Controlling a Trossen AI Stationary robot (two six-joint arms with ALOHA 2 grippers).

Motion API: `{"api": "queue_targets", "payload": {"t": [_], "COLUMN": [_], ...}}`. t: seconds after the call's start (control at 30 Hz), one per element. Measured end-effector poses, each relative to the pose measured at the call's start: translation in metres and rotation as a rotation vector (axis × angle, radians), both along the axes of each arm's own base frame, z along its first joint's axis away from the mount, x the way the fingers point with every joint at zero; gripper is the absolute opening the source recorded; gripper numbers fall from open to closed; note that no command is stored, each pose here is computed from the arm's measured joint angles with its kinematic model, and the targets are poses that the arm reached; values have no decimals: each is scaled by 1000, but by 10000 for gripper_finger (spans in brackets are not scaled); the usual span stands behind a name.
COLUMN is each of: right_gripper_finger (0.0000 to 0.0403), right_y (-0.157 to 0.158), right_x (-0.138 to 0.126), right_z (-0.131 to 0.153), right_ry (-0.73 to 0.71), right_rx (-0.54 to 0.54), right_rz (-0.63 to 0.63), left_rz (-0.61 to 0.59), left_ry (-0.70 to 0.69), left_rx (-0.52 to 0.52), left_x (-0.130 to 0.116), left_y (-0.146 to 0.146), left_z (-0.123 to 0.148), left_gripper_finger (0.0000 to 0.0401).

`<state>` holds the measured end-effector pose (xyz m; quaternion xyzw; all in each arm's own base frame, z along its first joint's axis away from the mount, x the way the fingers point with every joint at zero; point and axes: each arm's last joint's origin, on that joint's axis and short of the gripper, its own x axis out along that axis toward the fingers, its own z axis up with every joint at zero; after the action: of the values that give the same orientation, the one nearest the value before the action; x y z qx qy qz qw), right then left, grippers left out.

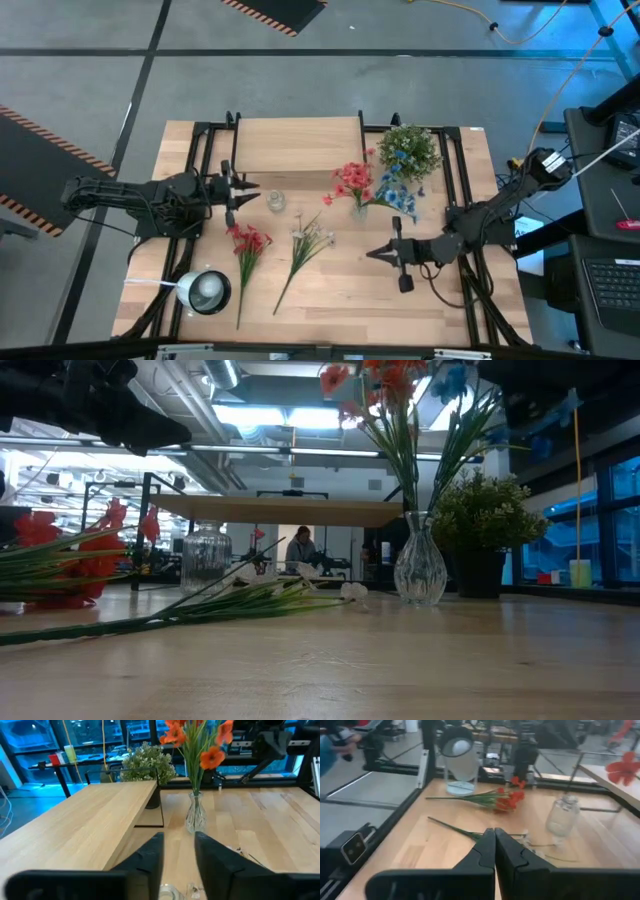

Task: Pick and place flowers into a vace then onto a shelf
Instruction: Put the white flowers into the left transparent vase

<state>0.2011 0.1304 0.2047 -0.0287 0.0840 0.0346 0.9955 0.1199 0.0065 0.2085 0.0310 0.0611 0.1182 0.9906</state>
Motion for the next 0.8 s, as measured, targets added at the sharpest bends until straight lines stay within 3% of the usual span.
{"api": "queue_targets", "payload": {"t": [0.17,0.3,0.5,0.8], "right_gripper_finger": [0,0,0,0], "right_y": [10,13,5,-5], "right_x": [-9,-15,-15,-8], "right_z": [-5,-10,-18,-17], "right_ry": [40,79,117,115], "right_rx": [60,82,28,28], "right_rz": [-23,-63,-198,-247], "left_rz": [-2,-5,32,91], "left_ry": [-21,-53,-45,76], "left_rx": [17,44,-13,-26], "left_x": [0,0,4,39], "left_y": [0,0,1,2], "left_z": [2,6,6,46], "left_gripper_finger": [167,191,196,196]}}
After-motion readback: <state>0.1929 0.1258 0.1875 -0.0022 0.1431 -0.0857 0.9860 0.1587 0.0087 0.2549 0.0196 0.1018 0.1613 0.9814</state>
